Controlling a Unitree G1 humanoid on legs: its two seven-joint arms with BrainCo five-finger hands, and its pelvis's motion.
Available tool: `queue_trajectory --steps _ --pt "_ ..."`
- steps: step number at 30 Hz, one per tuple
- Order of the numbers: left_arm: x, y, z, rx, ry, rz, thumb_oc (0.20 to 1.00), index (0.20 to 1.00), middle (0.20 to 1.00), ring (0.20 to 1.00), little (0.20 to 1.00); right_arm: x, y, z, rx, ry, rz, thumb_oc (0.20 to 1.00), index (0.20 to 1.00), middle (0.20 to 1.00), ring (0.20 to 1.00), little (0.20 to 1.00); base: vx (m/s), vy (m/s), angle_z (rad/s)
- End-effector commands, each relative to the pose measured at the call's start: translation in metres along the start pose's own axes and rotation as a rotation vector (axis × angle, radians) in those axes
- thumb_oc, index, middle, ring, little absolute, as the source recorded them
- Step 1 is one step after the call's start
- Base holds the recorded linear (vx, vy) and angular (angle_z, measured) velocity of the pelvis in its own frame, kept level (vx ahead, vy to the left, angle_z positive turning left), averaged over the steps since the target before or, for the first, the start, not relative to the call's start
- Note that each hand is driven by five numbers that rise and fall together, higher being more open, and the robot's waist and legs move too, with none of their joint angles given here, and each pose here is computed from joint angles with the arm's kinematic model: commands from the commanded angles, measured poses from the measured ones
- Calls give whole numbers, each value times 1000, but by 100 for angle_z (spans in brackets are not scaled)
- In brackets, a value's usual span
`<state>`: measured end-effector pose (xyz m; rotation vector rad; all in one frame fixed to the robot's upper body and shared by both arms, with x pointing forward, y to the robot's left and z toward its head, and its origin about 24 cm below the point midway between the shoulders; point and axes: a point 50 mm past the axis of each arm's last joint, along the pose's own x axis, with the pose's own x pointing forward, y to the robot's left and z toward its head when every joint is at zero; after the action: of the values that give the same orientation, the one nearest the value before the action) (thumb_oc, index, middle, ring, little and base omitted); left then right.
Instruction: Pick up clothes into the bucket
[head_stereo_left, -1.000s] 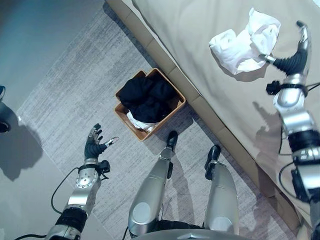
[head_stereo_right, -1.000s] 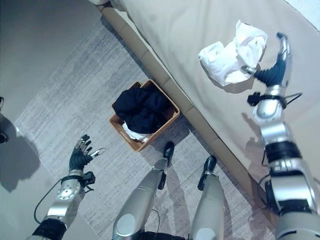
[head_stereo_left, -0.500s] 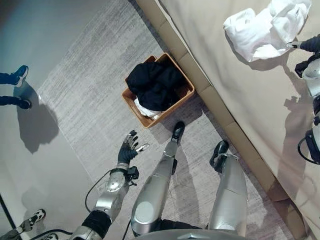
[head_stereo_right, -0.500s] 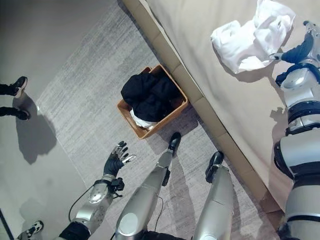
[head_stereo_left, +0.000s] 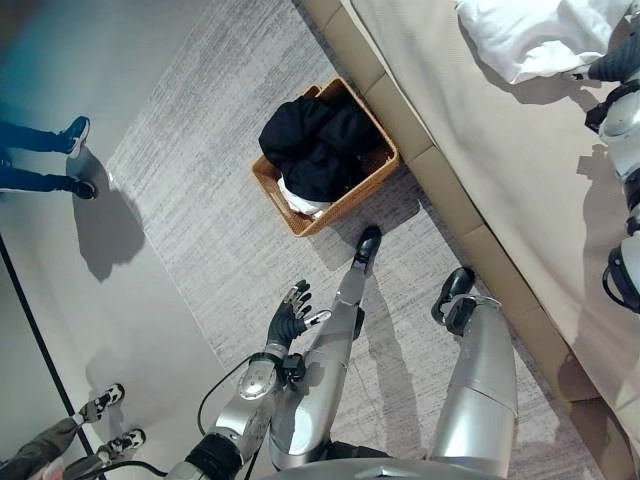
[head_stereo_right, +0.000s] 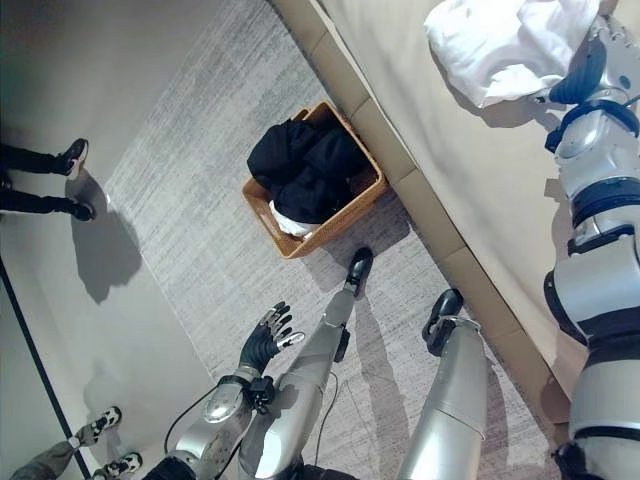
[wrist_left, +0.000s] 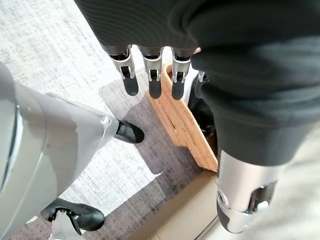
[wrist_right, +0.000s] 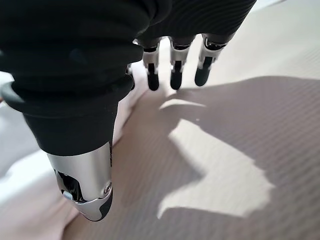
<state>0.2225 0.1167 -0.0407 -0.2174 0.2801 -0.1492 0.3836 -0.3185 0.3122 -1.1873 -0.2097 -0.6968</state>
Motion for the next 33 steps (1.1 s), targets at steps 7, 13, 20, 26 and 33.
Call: queue_trajectory --steps 7,13,20,26,33 --pt "10 12 17 35 -66 40 1000 1000 1000 1000 1000 12 -56 34 48 -177 -253 1000 1000 1000 1000 1000 7 30 8" --pt "13 14 22 49 -86 56 1000 1000 1000 1000 1000 13 -60 39 -93 -190 -336 1000 1000 1000 1000 1000 6 59 5" --pt "15 14 28 42 -104 52 1000 1000 1000 1000 1000 16 -60 39 -228 -178 -282 1000 1000 1000 1000 1000 9 18 6" --pt "15 16 33 37 -117 61 1000 1000 1000 1000 1000 15 -48 38 -230 -153 -207 1000 1000 1000 1000 1000 18 12 7" --pt "15 20 35 36 -115 65 1000 1000 1000 1000 1000 14 -34 32 -174 -117 -78 1000 1000 1000 1000 1000 9 -14 6"
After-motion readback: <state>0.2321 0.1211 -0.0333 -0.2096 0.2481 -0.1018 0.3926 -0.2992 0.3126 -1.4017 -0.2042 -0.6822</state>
